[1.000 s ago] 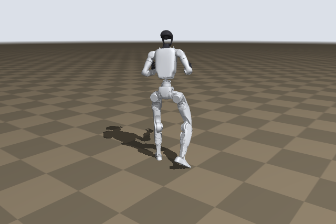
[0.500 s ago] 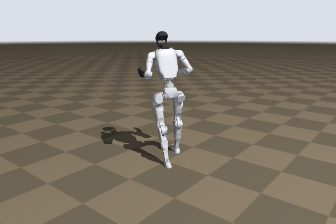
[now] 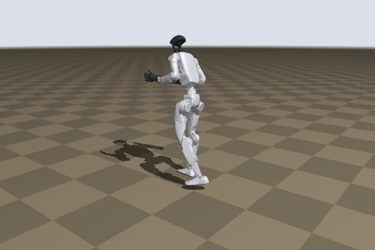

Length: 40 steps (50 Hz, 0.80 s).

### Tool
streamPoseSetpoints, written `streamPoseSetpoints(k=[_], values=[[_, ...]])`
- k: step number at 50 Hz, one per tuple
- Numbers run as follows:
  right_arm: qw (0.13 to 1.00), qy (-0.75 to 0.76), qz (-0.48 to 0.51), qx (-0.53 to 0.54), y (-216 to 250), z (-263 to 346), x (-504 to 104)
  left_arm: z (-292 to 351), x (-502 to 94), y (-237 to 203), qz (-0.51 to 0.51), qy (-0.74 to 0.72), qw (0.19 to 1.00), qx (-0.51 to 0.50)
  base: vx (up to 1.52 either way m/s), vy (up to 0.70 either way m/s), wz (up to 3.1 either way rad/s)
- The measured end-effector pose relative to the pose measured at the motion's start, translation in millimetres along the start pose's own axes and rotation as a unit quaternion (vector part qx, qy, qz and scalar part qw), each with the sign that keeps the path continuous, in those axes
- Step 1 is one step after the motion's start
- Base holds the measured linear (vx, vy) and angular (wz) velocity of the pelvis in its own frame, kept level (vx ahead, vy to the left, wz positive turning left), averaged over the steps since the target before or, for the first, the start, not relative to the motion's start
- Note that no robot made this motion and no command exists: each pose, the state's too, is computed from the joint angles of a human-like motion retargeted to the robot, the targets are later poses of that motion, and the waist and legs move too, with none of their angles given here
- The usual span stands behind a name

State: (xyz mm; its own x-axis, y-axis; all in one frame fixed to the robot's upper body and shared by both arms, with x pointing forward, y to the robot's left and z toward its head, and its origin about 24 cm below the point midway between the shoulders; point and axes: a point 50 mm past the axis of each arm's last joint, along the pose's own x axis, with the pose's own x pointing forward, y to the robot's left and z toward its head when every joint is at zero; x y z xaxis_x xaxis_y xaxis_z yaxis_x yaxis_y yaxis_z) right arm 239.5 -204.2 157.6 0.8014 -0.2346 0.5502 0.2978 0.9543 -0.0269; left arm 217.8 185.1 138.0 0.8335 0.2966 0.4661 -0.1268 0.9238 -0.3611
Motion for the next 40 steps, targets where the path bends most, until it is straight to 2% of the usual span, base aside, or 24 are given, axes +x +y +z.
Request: streamPoseSetpoints(k=[8,11,25,40], values=[[1.0,0.006,-0.005,-0.017,1,-3,2,-9,-5,2,0.036,0.043,0.998,-0.013,0.23,-0.1,0.65],[1.0,0.0,-0.002,-0.008,4,-2,0,-1,-5,1,0.026,0.009,0.999,-0.024,0.23,0.02,0.2],[0.999,0.005,0.024,-0.043,10,-7,-10,-2,-10,2,0.037,0.024,0.998,-0.048,0.23,0.16,0.43],[0.998,0.002,0.03,-0.053,8,-8,-9,1,-11,12,0.058,0.009,0.998,-0.019,0.22,0.15,0.35]])
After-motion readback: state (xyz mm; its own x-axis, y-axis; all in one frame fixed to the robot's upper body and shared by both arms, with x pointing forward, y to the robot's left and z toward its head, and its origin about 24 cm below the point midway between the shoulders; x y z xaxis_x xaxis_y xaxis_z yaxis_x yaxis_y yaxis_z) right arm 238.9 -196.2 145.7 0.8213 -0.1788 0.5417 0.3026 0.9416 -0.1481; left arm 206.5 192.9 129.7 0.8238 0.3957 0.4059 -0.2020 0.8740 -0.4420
